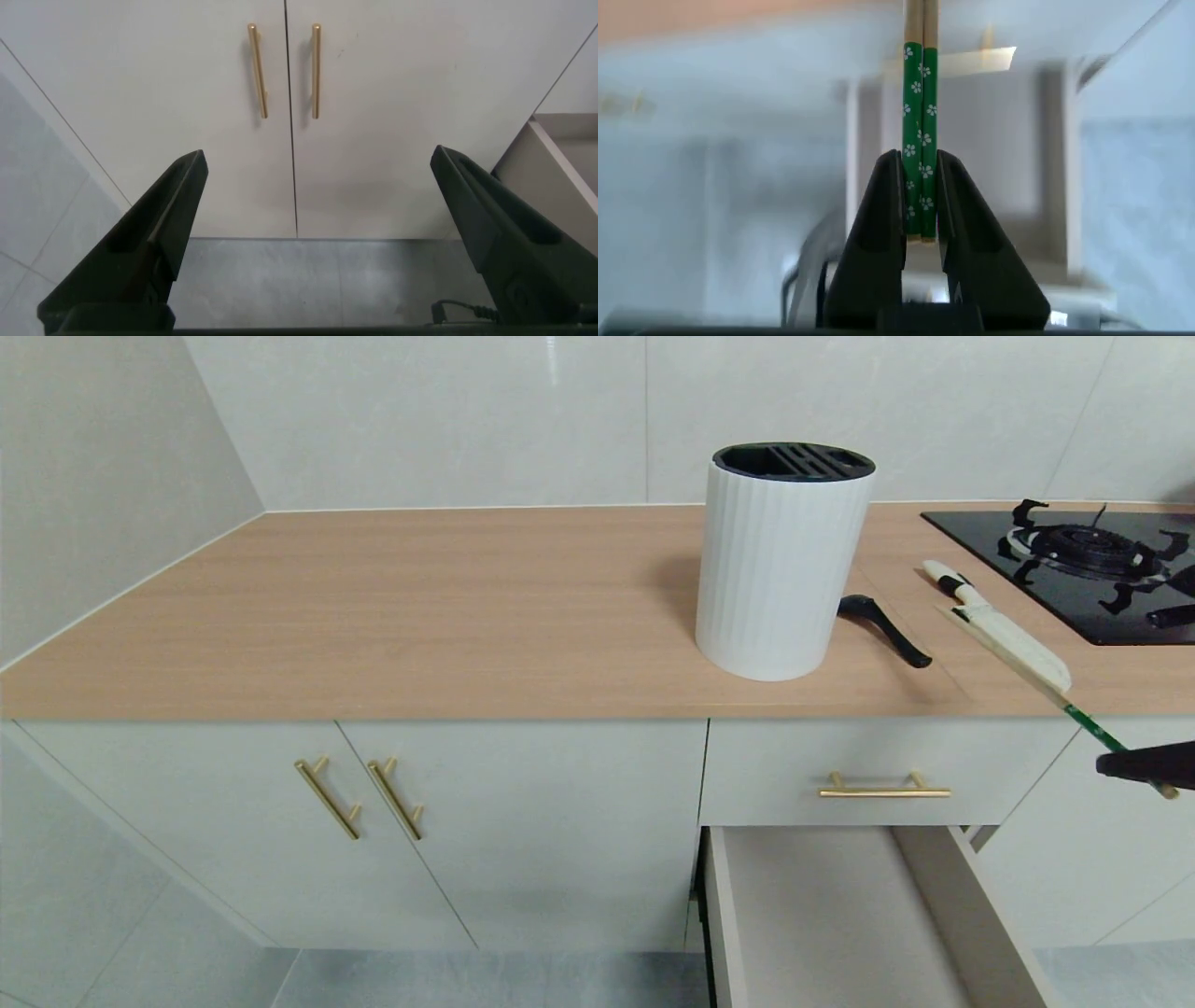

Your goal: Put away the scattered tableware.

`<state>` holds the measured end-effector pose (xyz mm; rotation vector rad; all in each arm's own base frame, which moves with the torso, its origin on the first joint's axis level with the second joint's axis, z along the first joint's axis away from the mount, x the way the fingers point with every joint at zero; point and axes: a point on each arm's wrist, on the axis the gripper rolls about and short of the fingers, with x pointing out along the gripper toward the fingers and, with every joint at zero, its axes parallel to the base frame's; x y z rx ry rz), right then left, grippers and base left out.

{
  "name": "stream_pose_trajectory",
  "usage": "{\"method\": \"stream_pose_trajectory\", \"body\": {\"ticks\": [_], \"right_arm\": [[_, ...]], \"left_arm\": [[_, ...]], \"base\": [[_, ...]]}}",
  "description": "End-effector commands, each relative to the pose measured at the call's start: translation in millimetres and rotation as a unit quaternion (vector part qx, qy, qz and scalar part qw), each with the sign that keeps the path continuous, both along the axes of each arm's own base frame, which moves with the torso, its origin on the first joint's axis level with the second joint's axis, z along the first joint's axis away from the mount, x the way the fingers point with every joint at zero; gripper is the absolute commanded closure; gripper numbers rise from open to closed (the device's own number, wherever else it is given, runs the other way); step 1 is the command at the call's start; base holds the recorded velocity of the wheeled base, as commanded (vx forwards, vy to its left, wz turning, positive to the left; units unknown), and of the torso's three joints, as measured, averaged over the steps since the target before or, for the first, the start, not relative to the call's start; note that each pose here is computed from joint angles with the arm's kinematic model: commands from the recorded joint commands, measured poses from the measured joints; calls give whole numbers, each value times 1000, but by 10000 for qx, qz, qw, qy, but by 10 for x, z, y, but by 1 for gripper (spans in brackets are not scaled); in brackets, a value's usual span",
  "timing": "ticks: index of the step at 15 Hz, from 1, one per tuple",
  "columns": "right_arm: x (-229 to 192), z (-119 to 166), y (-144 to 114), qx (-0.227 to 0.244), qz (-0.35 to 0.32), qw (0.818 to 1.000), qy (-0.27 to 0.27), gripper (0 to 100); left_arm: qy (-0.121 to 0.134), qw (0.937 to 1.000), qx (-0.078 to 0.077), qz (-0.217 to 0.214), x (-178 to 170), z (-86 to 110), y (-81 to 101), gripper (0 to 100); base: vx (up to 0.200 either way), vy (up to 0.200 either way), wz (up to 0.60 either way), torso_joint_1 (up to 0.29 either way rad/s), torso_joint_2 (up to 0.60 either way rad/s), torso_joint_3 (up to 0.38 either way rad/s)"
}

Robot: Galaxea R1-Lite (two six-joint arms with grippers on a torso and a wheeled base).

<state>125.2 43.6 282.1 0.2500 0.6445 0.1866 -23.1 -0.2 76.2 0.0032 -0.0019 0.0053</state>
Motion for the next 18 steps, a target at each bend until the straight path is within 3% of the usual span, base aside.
{"method": "stream_pose_trajectory", "body": {"ticks": [1, 3, 5, 9, 14, 18], "right_arm": [[-331, 51, -85, 145, 375, 9990, -211, 100], [-471, 1, -117, -113, 904, 9958, -13, 100], [-516, -123, -86, -558, 1430, 9862, 626, 100], [-319, -417, 77, -956, 1929, 9608, 1745, 100], [54, -766, 274, -1041, 1953, 9469, 2330, 100], [118, -838, 307, -1069, 1952, 9442, 2430, 100]], "left_arm": [[2, 10000, -1, -4, 0, 0, 0, 0], [2, 10000, -1, -4, 0, 0, 0, 0], [2, 10000, -1, -4, 0, 0, 0, 0], [2, 10000, -1, -4, 0, 0, 0, 0], [2, 10000, 7, -4, 0, 0, 0, 0], [2, 10000, -1, -4, 0, 0, 0, 0]], "base": [[0, 0, 0, 0, 0, 0], [0, 0, 0, 0, 0, 0], [0, 0, 0, 0, 0, 0], [0, 0, 0, 0, 0, 0], [0, 0, 0, 0, 0, 0], [0, 0, 0, 0, 0, 0]]}}
